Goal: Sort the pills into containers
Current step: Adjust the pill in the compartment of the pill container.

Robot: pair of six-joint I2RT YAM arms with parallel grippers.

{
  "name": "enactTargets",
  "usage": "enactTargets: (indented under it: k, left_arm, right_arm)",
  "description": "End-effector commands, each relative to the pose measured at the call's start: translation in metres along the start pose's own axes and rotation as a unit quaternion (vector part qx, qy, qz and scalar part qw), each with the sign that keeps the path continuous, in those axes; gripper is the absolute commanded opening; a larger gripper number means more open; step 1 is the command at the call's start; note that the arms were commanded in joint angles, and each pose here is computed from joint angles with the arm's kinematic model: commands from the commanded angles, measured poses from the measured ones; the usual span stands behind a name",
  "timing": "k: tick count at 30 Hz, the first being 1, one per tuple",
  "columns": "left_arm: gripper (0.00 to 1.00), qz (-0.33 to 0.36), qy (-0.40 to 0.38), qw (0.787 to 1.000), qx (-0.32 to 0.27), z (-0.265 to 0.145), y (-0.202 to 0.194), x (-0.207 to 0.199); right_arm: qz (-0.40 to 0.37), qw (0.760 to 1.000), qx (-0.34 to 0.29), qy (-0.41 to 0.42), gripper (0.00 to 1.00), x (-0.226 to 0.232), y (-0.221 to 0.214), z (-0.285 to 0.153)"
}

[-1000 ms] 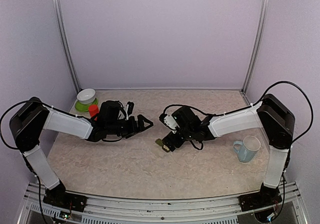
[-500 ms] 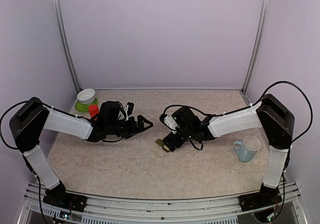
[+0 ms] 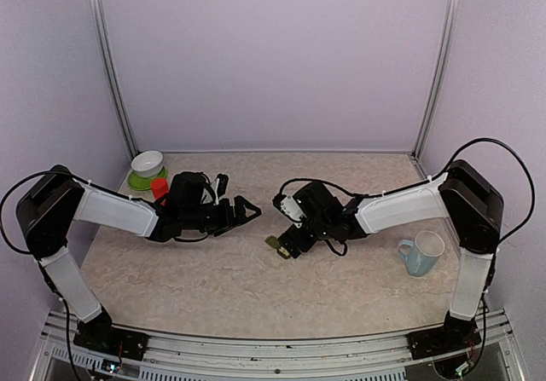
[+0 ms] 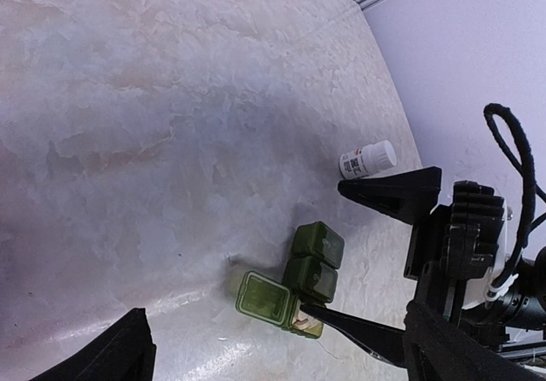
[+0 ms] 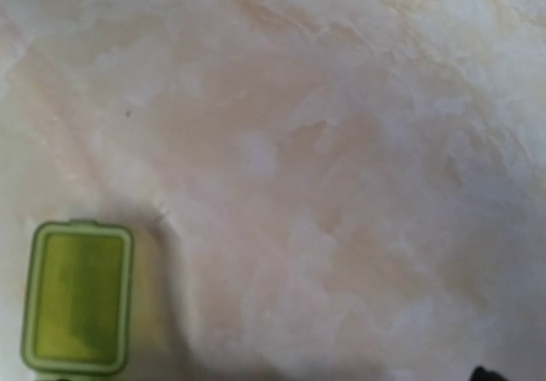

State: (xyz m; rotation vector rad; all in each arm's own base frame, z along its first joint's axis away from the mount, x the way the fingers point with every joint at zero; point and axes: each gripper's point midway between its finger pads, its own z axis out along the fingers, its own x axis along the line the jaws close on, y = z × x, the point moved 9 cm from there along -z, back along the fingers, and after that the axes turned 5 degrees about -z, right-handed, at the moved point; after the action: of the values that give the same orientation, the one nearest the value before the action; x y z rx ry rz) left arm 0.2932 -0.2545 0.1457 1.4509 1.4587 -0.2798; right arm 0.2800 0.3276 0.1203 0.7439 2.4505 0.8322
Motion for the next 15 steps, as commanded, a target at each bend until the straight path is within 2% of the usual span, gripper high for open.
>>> enactTargets:
  k: [1, 7, 15]
  left_arm:
    - [0.99, 0.007, -0.010, 1.000, -0.008, -0.001, 0.002, -0.002]
    - [0.99, 0.015, -0.017, 1.000, -0.009, 0.000, 0.002, -0.005]
    - [0.99, 0.044, -0.073, 0.996, 0.006, 0.006, 0.002, -0.015]
  right_arm:
    - [0.000, 1.000, -0.017, -0.008, 1.00, -0.005, 0.012, -0.020]
    - [0.031, 0.998, -0.055, 0.010, 1.00, -0.016, 0.025, -0.036]
    - [0.122, 0.984, -0.081, 0.102, 0.98, -0.045, 0.010, -0.039]
